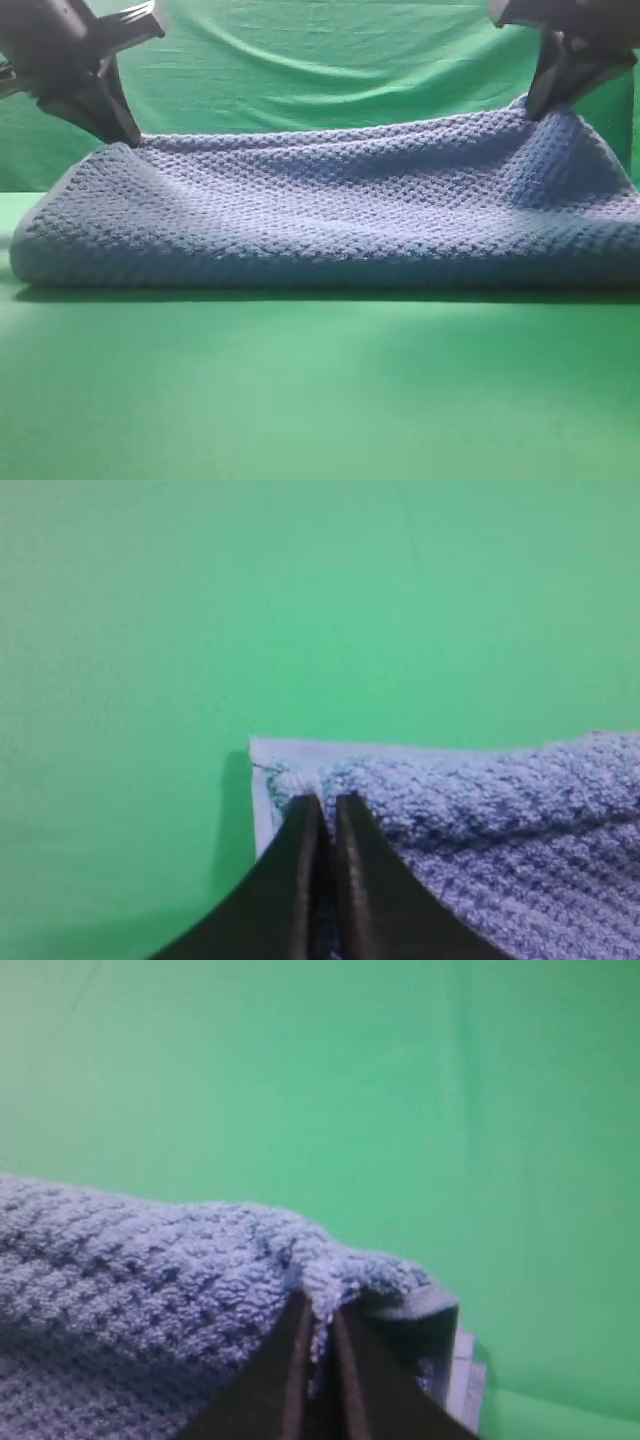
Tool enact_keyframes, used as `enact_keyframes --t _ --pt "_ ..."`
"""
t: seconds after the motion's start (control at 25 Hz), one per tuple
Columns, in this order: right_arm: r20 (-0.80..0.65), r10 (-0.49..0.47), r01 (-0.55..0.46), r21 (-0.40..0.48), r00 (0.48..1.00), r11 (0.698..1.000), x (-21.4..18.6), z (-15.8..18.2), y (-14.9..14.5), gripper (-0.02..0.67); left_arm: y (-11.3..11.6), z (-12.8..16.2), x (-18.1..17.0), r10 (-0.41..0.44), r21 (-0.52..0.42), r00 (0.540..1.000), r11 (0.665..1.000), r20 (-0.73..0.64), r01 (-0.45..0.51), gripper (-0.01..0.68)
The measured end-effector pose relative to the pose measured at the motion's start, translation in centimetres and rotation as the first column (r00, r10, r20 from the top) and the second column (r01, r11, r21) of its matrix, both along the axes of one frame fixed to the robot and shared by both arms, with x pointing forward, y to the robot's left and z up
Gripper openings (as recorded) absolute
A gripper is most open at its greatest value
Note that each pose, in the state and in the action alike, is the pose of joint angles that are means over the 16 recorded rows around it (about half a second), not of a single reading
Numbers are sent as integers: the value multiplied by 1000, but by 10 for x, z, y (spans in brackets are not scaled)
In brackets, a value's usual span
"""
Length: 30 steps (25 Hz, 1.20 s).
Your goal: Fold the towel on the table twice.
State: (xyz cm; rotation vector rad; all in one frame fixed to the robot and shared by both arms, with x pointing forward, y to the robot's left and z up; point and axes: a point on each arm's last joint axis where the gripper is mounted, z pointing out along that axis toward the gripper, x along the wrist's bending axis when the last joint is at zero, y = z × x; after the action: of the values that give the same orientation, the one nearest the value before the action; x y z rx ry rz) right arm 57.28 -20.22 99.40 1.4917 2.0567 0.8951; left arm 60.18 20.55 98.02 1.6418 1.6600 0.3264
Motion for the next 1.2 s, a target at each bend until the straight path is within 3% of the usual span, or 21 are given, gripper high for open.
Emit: enact_keyframes --t 0.16,0.28,0.6,0.76,0.88,0.96,1.2 --pt "4 -4 4 -10 1000 1000 14 -12 3 14 -2 -12 15 6 11 1000 1000 -7 -6 32" --pt "7 -7 7 -14 1000 1000 21 -18 4 62 -4 -19 23 3 20 1000 1000 -12 -2 100" --pt "13 -15 15 -11 1000 1000 24 -15 1 360 -7 -17 24 -60 34 998 998 -24 61 400" --pt "27 -16 16 -1 1000 1000 17 5 -4 494 -6 2 17 -109 32 994 994 -5 109 474" --pt "41 -11 11 8 999 1000 7 26 -9 530 -3 25 8 -144 24 989 989 19 143 450" --pt "50 -5 4 15 999 1000 -2 42 -12 507 1 43 0 -166 18 985 986 41 165 393" --pt "83 24 -27 31 996 999 -40 91 -21 290 12 102 -33 -212 10 968 977 136 213 160"
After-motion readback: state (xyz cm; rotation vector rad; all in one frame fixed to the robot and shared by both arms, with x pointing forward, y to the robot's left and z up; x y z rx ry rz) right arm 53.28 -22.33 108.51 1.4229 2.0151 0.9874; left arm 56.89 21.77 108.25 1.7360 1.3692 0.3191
